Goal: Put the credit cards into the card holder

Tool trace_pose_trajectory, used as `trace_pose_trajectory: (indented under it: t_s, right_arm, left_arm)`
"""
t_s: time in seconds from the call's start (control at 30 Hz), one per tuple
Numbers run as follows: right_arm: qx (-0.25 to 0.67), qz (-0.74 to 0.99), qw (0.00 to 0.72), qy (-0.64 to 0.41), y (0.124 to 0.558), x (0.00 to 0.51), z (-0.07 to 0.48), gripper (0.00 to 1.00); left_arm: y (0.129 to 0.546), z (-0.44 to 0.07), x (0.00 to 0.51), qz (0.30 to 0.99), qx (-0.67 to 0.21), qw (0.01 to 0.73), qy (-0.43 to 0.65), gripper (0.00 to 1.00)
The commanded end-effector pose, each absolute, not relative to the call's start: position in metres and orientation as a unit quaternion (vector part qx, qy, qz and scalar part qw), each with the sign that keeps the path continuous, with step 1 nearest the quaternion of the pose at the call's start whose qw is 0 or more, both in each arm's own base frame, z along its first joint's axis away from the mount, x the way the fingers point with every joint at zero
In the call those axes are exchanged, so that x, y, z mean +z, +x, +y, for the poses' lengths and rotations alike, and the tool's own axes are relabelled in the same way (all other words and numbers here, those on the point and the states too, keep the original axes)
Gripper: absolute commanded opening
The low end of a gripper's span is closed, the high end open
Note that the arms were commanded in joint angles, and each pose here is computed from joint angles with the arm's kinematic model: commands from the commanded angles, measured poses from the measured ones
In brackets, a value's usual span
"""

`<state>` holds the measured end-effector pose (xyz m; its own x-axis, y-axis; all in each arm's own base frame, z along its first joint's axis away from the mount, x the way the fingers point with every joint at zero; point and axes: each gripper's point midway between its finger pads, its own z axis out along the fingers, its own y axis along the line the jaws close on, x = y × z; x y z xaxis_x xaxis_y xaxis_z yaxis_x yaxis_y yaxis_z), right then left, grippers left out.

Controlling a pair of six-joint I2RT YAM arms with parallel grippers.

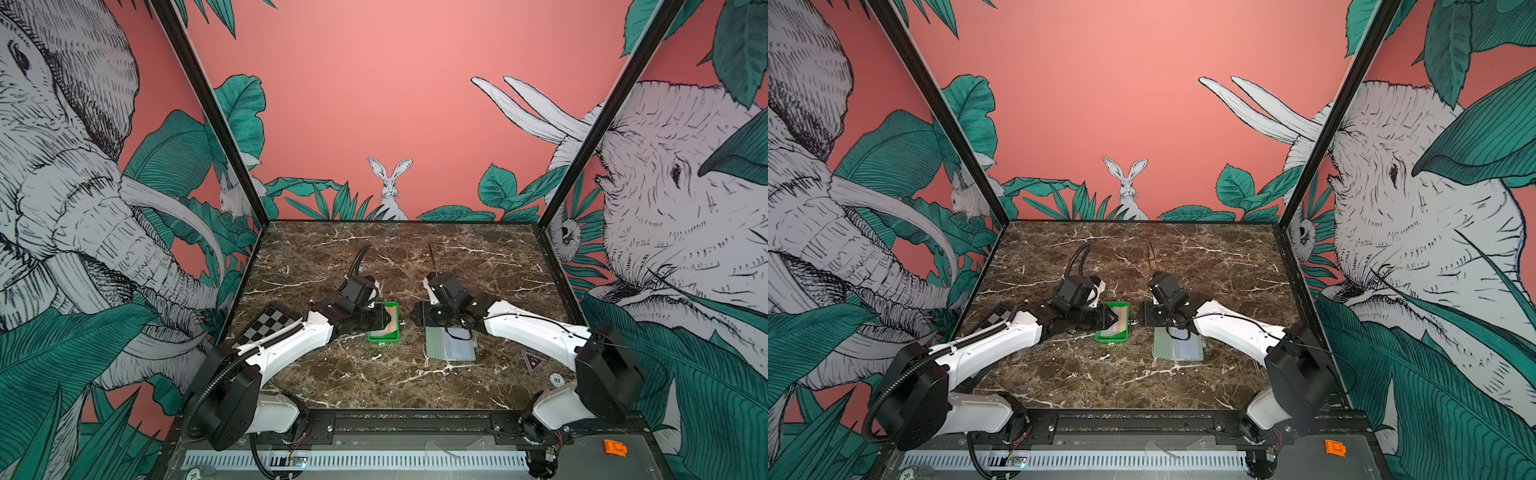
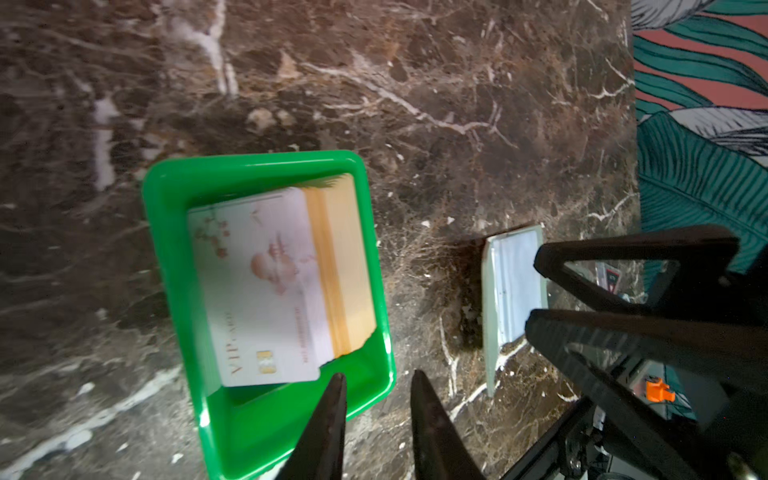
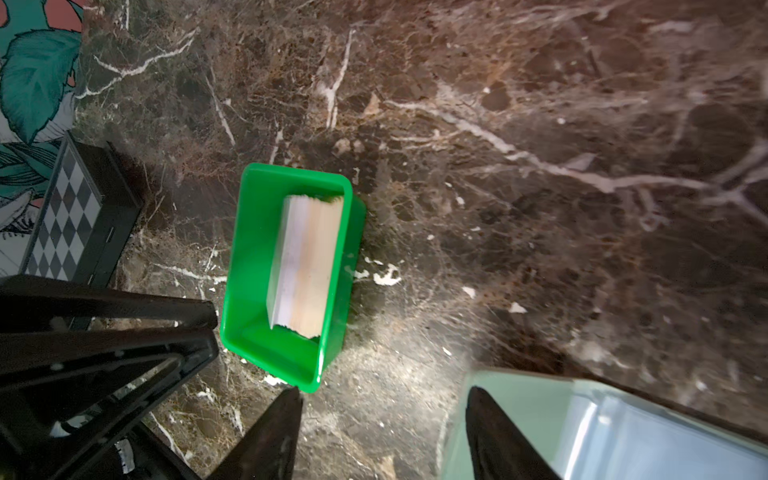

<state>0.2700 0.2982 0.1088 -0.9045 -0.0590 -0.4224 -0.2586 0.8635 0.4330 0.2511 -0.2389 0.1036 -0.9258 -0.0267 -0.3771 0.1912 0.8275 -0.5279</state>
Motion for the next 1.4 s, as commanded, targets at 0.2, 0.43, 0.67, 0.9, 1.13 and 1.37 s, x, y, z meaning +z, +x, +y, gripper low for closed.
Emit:
trace_pose_trajectory:
  t_s: [0.2,0.43,0.67,0.9,1.13,1.37]
  right_arm:
    - [0.228,0.953,0.184,-0.080,0.291,0.088,0.348,0.81]
    - [0.187,0.963,0.177,-0.083,0.303,0.074,0.361,0.86]
    - [0.173,0.967,0.162,-0.098,0.302,0.060,0.377,0.87]
    - [0.139,0.973,0.152,-0.109,0.302,0.048,0.377,0.86]
    - [0.111,0.977,0.141,-0.118,0.300,0.038,0.378,0.87]
    - [0.091,0.978,0.133,-0.130,0.299,0.031,0.382,0.89]
  left_arm:
    - [0.256,-0.203,0.096,0.941,-0.278,0.190,0.016,0.26]
    - [0.251,-0.195,0.093,0.939,-0.287,0.190,0.012,0.24]
    - [0.250,-0.191,0.092,0.934,-0.301,0.190,0.002,0.21]
    - [0.250,-0.191,0.092,0.931,-0.311,0.193,-0.003,0.19]
    - [0.248,-0.189,0.092,0.929,-0.314,0.196,-0.010,0.18]
    - [0.247,-0.189,0.093,0.927,-0.318,0.197,-0.019,0.16]
